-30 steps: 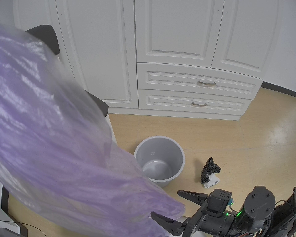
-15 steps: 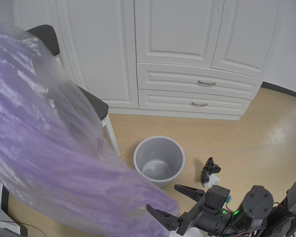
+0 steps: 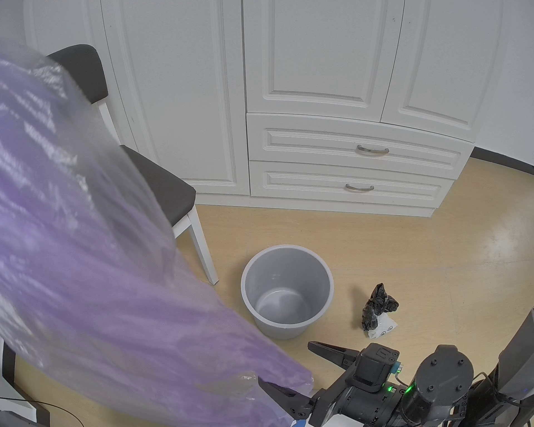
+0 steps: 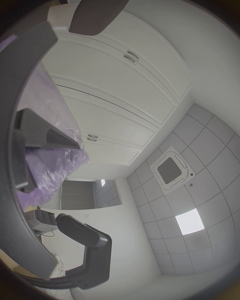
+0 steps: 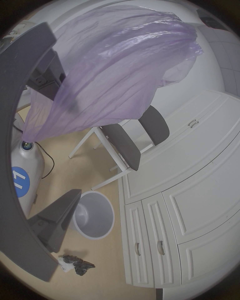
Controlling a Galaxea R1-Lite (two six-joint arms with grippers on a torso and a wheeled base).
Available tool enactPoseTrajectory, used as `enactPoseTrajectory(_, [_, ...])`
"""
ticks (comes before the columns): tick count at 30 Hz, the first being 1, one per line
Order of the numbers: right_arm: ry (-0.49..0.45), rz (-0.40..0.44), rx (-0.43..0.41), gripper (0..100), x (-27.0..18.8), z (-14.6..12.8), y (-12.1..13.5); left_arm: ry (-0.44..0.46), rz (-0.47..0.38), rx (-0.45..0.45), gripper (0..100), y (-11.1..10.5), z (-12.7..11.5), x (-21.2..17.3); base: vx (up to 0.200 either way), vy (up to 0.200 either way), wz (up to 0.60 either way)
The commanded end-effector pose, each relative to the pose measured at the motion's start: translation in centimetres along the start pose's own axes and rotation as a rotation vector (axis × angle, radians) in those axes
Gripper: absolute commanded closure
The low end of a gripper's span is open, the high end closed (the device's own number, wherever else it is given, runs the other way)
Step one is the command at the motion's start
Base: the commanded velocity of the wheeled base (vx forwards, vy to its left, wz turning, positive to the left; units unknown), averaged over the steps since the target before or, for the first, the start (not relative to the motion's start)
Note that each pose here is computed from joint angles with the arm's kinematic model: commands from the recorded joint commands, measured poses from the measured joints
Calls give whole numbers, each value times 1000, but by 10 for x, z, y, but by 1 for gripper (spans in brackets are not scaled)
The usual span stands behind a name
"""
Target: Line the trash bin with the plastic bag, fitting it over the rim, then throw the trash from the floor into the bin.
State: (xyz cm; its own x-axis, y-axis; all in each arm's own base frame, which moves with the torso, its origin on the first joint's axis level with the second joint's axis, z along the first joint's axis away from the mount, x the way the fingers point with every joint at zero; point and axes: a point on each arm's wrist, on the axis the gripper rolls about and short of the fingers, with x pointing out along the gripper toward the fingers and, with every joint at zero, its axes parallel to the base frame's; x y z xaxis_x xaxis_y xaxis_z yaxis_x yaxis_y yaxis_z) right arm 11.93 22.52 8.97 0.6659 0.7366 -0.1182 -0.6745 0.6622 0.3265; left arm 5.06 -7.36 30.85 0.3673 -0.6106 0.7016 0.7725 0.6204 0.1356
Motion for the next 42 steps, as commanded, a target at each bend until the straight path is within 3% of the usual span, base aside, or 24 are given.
enactPoseTrajectory(1, [0,1,17,0,5,-3,0,0,0,0,100,0,0,0,0,0,0])
enactPoseTrajectory(9, [30,-12,23,0,11,-13,-1,1,0,0,100,0,0,1,0,0,0])
enactPoseTrajectory(17, [-38,-27,82,0,21,-4,4,4,0,0,100,0,-1,1,0,0,0])
enactPoseTrajectory(42, [-34,-29,76,0,18,-4,4,6,-1,0,100,0,-1,0,0,0,0])
